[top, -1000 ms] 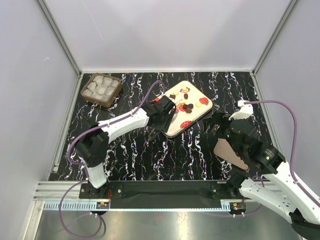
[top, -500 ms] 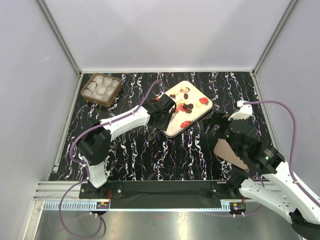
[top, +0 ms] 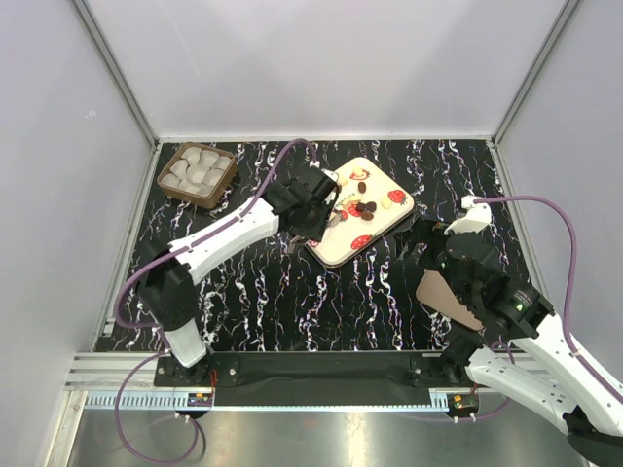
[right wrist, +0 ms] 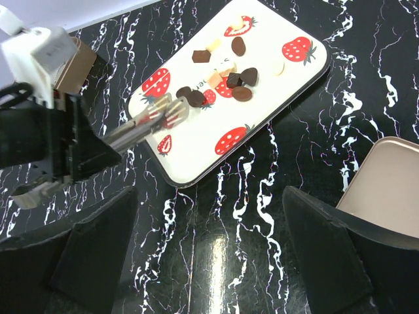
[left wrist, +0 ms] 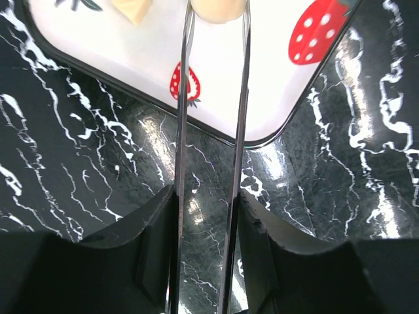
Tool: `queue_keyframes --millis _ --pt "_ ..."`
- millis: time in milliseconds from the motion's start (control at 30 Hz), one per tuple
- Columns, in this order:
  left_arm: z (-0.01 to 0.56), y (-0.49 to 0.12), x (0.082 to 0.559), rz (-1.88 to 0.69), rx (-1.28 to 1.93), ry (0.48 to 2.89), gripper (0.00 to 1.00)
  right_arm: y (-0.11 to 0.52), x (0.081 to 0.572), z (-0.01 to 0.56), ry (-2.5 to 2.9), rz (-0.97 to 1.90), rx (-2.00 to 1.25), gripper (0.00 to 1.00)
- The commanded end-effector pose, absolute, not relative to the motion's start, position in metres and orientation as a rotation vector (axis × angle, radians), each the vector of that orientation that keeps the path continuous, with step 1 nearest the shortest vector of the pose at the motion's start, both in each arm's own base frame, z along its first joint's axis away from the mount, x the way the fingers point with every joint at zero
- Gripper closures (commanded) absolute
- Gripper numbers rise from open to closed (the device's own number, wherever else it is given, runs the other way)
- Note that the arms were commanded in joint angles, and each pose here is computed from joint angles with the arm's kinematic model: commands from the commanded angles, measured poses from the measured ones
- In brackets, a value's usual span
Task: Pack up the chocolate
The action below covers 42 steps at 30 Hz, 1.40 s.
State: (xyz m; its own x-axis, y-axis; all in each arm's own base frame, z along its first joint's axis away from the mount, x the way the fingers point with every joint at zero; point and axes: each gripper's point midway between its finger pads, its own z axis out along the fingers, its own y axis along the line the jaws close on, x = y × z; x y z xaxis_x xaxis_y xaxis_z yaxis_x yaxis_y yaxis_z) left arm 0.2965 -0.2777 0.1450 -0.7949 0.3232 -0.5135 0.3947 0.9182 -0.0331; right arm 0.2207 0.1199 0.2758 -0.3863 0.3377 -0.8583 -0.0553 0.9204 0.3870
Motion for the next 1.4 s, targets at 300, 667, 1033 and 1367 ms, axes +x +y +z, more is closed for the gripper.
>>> queue_keyframes --millis 300,667,1033,1367 --pt "0.236 -0.218 0.349 -0.132 0.343 2.387 0.59 0.123 0.221 0.283 1.898 0.476 0.235 0.00" --pt "0.260 -0.064 0.470 -0.029 -0.135 2.299 0.58 0.138 0.230 0.279 1.899 0.486 0.180 0.00" --pt "0.224 0.020 0.534 0.055 -0.312 2.297 0.59 0.139 0.237 0.285 1.882 0.457 0.165 0.00" --pt "0.202 0.065 0.538 0.082 -0.394 2.295 0.59 0.135 0.240 0.278 1.890 0.415 0.167 0.00"
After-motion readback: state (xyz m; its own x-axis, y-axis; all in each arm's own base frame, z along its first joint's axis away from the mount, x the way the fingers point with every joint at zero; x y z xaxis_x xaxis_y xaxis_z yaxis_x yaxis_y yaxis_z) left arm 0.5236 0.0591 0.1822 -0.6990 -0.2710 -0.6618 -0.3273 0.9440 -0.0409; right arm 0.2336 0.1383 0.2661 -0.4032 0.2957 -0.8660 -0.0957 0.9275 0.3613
